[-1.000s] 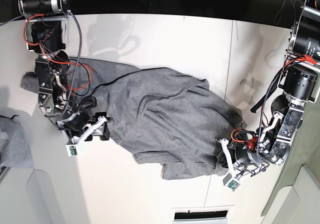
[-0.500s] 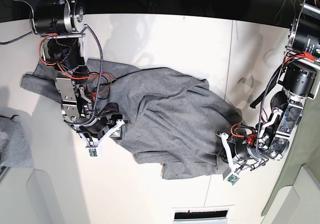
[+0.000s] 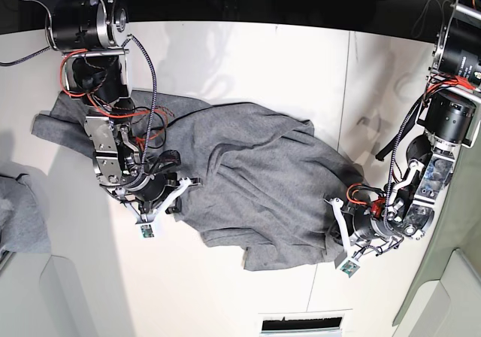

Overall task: Layout the t-shirt on the table in an organized manner, then fold the t-shirt properly
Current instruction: 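Pull the held shirt edge with the right gripper to stretch it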

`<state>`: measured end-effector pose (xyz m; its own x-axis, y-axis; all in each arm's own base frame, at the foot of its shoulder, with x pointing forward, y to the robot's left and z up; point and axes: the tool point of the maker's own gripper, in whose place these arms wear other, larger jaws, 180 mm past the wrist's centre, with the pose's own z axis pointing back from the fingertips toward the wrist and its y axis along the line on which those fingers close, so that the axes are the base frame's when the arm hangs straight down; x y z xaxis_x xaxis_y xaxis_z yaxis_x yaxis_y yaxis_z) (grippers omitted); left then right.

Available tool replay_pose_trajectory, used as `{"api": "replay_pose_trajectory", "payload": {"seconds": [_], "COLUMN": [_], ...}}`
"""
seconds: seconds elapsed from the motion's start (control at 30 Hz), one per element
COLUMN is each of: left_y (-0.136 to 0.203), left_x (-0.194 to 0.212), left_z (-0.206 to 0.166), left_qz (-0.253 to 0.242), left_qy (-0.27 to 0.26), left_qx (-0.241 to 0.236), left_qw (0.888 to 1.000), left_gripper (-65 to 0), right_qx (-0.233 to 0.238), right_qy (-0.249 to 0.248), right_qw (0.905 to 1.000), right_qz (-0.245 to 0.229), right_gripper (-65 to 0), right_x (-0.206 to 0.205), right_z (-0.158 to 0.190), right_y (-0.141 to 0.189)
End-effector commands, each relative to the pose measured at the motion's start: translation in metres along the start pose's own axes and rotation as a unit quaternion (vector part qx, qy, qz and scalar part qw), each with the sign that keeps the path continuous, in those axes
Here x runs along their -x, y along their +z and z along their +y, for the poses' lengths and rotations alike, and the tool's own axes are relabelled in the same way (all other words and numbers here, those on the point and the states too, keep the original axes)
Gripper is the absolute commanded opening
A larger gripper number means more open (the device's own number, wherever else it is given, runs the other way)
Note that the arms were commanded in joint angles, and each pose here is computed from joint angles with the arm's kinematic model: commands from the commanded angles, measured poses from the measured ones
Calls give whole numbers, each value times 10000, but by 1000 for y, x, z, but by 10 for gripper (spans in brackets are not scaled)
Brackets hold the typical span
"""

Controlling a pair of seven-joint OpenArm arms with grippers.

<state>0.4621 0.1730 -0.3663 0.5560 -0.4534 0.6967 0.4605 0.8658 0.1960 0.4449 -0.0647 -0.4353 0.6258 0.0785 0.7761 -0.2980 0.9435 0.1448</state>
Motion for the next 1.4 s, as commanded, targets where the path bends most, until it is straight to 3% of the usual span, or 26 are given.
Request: {"api": "replay_pose_trajectory", "payload": {"seconds": [0.0, 0.1, 0.27, 0.5, 0.7, 0.9, 1.03, 1.2, 1.27, 1.37], "left_y": [8, 13, 21, 18, 13, 9, 6, 5, 4, 9], "left_x": [-24, -25, -27, -11, -3, -3, -5, -2, 2, -1], "left_z": [22, 46, 68, 103, 113, 105, 99, 93, 80, 55], "left_qz": [-326, -343, -323, 26, 24, 78, 69, 148, 324, 343], "left_qy": [-35, 20, -42, 262, 339, 364, 400, 624, 781, 1148], "left_qx": [-304, -780, -976, -1246, -1135, -1050, -983, -844, -460, 323], "left_qw": [9990, 9964, 9947, 9919, 9930, 9938, 9943, 9944, 9954, 9923], "left_gripper": [-650, -650, -650, -650, -650, -650, -506, -452, -410, -407], "right_qx": [-11, 41, 6, 125, 90, -469, -881, -1074, -1046, -1024], "right_qy": [92, 227, 235, 488, 412, -99, -364, -511, -434, -307], "right_qw": [9991, 9983, 9979, 9987, 9991, 9981, 9934, 9902, 9915, 9936], "right_qz": [-410, -528, -606, -110, 109, 378, 634, 733, 636, 373], "right_gripper": [-650, -650, -650, -650, -650, -650, -650, -650, -650, -381], "right_x": [-40, -55, -54, 15, 65, 105, 129, 140, 133, 114], "right_z": [0, 1, 1, -6, 2, 33, 57, 69, 67, 62], "right_y": [3, 21, 71, 156, 228, 281, 298, 306, 301, 292]}}
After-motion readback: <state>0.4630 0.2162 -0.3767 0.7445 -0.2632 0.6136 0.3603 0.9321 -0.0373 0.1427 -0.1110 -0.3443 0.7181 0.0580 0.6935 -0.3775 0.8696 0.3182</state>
